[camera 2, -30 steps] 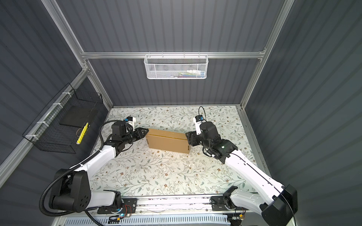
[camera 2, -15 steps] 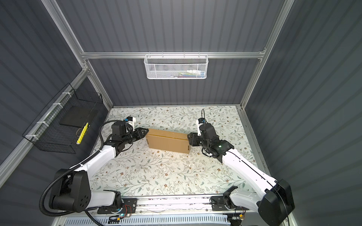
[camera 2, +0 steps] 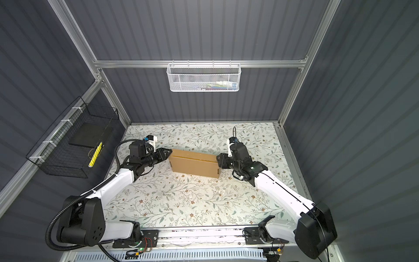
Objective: Fold the paper box
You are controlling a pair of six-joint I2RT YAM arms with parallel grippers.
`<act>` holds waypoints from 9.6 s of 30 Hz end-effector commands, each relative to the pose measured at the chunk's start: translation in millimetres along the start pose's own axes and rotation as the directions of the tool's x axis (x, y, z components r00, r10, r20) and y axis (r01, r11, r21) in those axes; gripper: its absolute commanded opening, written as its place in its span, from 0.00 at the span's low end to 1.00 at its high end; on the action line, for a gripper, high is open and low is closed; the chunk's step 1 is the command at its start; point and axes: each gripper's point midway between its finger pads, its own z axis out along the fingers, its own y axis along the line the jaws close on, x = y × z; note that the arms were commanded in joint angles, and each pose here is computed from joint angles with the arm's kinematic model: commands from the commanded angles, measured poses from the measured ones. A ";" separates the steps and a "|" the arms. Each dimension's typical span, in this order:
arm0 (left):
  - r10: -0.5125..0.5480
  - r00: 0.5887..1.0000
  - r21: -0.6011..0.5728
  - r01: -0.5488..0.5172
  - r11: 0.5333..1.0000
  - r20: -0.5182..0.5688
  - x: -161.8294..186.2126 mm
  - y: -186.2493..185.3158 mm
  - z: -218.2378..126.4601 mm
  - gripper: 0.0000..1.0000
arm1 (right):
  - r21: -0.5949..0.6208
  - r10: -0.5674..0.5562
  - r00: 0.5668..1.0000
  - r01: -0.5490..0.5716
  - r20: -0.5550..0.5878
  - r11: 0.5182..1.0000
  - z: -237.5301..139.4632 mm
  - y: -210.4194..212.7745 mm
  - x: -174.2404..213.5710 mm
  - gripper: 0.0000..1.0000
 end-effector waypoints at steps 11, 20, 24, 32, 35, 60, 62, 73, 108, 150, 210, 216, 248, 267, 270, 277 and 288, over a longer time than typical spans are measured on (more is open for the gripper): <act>-0.043 0.997 -0.052 0.039 0.998 -0.070 21.6 15.8 0.4 0.36 | -0.020 0.029 0.999 -0.030 -0.039 0.999 16.0 -4.3 12.9 0.51; -0.042 0.997 -0.052 0.038 0.998 -0.067 22.2 15.2 -1.8 0.38 | -0.024 0.038 0.997 -0.040 -0.060 0.999 23.9 -6.4 19.4 0.46; -0.037 0.997 -0.053 0.033 0.998 -0.064 20.8 14.2 -3.0 0.39 | -0.025 0.043 0.997 -0.045 -0.066 0.999 25.6 -7.3 21.9 0.45; -0.033 0.998 -0.055 0.030 0.998 -0.062 20.5 14.0 -4.1 0.40 | -0.021 0.048 0.996 -0.050 -0.075 0.999 27.7 -9.5 25.5 0.42; -0.033 0.997 -0.056 0.029 0.998 -0.063 20.3 13.9 -4.1 0.40 | -0.019 0.052 0.996 -0.054 -0.077 0.998 28.5 -10.5 27.0 0.40; 0.016 1.000 -0.033 -0.017 0.999 -0.017 -13.5 -12.2 -16.1 0.50 | -0.010 0.067 0.994 -0.068 -0.086 0.998 30.8 -17.9 31.7 0.27; 0.025 1.000 -0.027 -0.025 0.999 -0.011 -18.7 -16.8 -18.1 0.51 | -0.007 0.068 0.994 -0.069 -0.087 0.998 30.8 -18.7 31.9 0.27; 0.055 0.998 0.006 -0.054 0.999 -0.018 -23.5 -32.0 -29.9 0.47 | -0.010 0.065 0.994 -0.066 -0.091 0.998 31.5 -18.5 30.7 0.25; -0.020 0.987 -0.084 0.006 0.996 -0.162 28.7 11.1 -14.2 0.34 | 0.008 0.058 0.992 -0.057 -0.113 0.998 35.0 -25.4 35.8 0.21; -0.043 0.983 -0.051 0.034 0.998 -0.181 42.1 1.2 -29.7 0.37 | -0.023 0.050 0.983 -0.055 -0.178 0.998 25.6 -25.6 57.9 0.22; -0.080 0.984 -0.113 0.063 0.992 -0.157 52.3 5.6 -52.1 0.36 | 0.015 0.064 0.985 -0.063 -0.157 0.998 0.3 -36.6 69.6 0.23; -0.107 0.981 -0.211 0.072 0.975 -0.160 59.2 23.8 -56.0 0.30 | 0.062 0.062 0.983 -0.052 -0.173 0.997 3.8 -44.8 69.5 0.23; -0.290 0.919 -0.376 0.179 0.909 -0.265 120.2 99.9 -2.5 0.19 | 0.144 0.071 0.936 -0.022 -0.345 0.989 68.2 -87.3 95.7 0.22; -0.313 0.910 -0.254 0.246 0.935 -0.272 107.6 90.4 37.7 0.19 | 0.132 0.077 0.928 -0.031 -0.365 0.991 63.9 -83.3 115.0 0.22; -0.315 0.911 -0.237 0.254 0.938 -0.268 103.3 87.7 41.6 0.19 | 0.134 0.080 0.929 -0.033 -0.362 0.990 60.9 -81.9 117.6 0.22; -0.321 0.907 -0.207 0.270 0.940 -0.273 102.2 82.9 50.7 0.19 | 0.138 0.085 0.930 -0.037 -0.357 0.990 56.1 -80.0 121.0 0.22; -0.308 0.912 -0.195 0.262 0.945 -0.271 96.4 78.0 51.8 0.19 | 0.139 0.089 0.932 -0.042 -0.352 0.989 53.2 -79.2 122.3 0.22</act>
